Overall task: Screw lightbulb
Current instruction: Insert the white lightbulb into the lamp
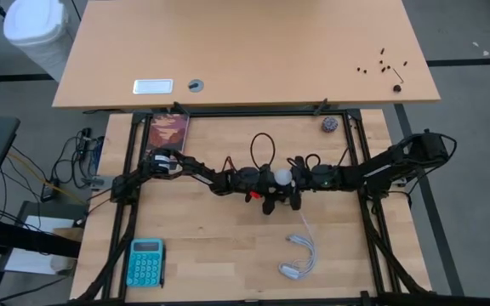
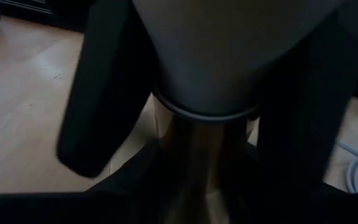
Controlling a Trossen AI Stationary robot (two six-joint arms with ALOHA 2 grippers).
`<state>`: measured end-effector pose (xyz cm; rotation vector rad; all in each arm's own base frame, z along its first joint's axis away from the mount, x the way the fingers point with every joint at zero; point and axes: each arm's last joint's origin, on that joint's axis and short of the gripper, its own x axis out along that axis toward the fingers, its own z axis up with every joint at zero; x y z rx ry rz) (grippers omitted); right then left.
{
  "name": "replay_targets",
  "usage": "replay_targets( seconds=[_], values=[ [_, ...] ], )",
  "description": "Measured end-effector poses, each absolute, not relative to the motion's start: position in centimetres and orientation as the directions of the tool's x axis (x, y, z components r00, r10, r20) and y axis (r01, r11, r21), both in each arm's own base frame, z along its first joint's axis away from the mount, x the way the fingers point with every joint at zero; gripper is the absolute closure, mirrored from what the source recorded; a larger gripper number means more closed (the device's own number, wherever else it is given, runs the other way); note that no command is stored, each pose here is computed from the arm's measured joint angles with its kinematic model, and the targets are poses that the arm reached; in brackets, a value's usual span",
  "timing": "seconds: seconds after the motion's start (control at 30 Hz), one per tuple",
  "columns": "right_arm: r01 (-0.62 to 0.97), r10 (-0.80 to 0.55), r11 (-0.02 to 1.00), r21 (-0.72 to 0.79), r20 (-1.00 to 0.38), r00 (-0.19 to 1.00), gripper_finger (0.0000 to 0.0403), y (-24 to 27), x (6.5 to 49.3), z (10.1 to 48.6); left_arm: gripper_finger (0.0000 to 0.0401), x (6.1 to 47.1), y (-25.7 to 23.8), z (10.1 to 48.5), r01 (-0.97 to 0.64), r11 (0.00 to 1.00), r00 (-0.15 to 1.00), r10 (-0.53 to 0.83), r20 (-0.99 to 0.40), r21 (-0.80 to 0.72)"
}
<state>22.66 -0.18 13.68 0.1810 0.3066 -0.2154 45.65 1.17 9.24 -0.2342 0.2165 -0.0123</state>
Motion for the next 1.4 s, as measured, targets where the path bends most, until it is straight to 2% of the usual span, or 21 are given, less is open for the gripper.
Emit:
replay_targets(
  seconds=[0.4, 0.53, 0.67, 0.8, 0.93, 1.07, 1.2, 1.4],
  values=[
    [0.443, -0.378, 0.874, 0.199, -0.292, 0.879, 0.0239, 1.2, 22.4, 13.7, 0.0215, 45.7, 1.6, 9.3, -0.026, 0.972, 0.978, -0.023, -0.206, -0.232],
    [0.444, -0.379, 0.872, 0.206, -0.29, 0.879, 0.0234, 1.4, 22.3, 13.7, 0.0215, 45.6, 1.7, 9.3, -0.03, 0.973, 0.978, -0.019, -0.208, -0.23],
    [0.352, -0.264, 0.89, 0.289, -0.302, 0.916, 0.0207, 1.6, 22.5, 13.7, 0.0215, 45.6, 1.6, 9.1, -0.02, 0.973, 0.976, -0.03, -0.214, -0.229],
    [0.209, -0.1, 0.908, 0.363, -0.297, 0.95, 0.0162, 1.5, 22.7, 13.9, 0.0215, 45.6, 1.4, 9.0, 0.013, 0.974, 0.974, -0.064, -0.216, -0.227],
    [0.112, -0.009, 0.938, 0.329, -0.299, 0.954, 0.011, 1.0, 22.8, 13.9, 0.0219, 45.6, 1.3, 8.9, 0.033, 0.973, 0.973, -0.084, -0.217, -0.23],
    [-0.001, 0.083, 0.965, 0.263, -0.301, 0.95, 0.0074, 0.6, 22.8, 13.9, 0.0225, 45.6, 1.3, 9.0, 0.055, 0.971, 0.972, -0.106, -0.21, -0.234],
    [-0.083, 0.148, 0.973, 0.213, -0.306, 0.94, 0.0067, 0.0, 22.2, 13.5, 0.0227, 45.6, 1.3, 9.0, 0.081, 0.967, 0.969, -0.133, -0.209, -0.242],
    [-0.2, 0.239, 0.964, 0.174, -0.245, 0.939, 0.0088, -0.8, 21.3, 13.3, 0.0228, 45.6, 1.2, 9.1, 0.117, 0.962, 0.967, -0.167, -0.194, -0.246]
  ],
)
